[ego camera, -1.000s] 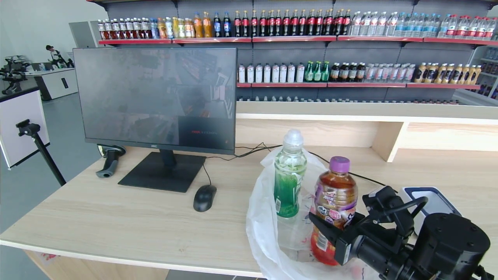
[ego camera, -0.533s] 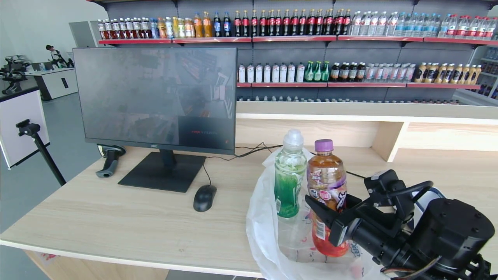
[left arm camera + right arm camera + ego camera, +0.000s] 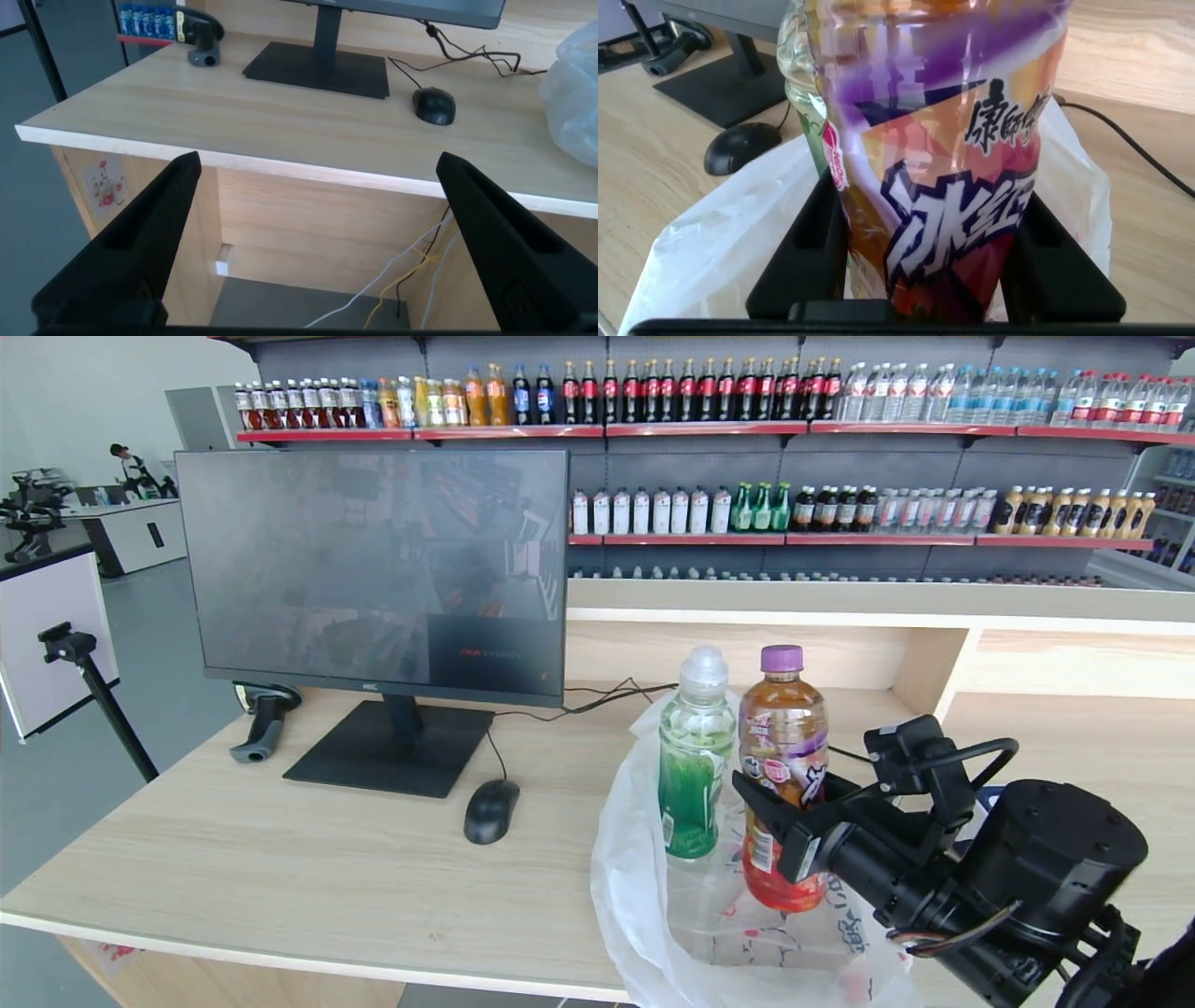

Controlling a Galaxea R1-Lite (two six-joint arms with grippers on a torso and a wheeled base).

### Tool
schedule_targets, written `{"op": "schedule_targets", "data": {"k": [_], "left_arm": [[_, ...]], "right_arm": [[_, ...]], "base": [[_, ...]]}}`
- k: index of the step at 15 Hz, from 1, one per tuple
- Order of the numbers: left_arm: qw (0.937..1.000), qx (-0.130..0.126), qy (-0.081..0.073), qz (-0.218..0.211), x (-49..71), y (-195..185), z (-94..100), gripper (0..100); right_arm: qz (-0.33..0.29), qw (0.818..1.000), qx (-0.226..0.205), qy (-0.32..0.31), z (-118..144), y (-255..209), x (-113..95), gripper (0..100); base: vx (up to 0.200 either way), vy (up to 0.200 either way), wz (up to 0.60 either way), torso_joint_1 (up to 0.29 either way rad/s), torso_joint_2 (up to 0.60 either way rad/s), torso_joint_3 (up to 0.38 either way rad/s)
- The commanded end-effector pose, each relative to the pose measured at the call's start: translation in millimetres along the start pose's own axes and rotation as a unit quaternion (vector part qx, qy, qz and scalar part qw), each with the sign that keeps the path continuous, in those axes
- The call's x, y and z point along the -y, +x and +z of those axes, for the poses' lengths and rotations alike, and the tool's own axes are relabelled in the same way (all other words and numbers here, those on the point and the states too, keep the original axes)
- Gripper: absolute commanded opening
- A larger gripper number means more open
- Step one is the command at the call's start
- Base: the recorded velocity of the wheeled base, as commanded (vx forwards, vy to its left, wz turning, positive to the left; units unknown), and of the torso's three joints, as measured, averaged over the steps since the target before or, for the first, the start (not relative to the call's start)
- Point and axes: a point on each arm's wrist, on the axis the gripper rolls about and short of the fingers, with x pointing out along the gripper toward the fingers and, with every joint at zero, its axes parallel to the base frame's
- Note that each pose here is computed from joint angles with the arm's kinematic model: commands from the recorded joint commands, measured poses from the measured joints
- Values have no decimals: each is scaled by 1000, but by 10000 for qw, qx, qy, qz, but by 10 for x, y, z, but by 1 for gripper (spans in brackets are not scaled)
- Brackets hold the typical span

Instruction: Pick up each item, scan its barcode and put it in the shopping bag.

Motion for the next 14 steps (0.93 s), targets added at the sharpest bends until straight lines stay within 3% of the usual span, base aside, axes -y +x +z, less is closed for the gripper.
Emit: {"op": "schedule_targets", "data": {"k": [1,14], "left_arm": [[10000,5,-1,-2,0,0,1,100],[10000,20,-1,-2,0,0,4,100]], "right_arm": [[-50,10000,-31,-3,-28,44,23,0],[-86,9998,-182,-23,-145,167,25,0]], "base": [[0,0,0,0,0,0],[0,0,0,0,0,0]]}}
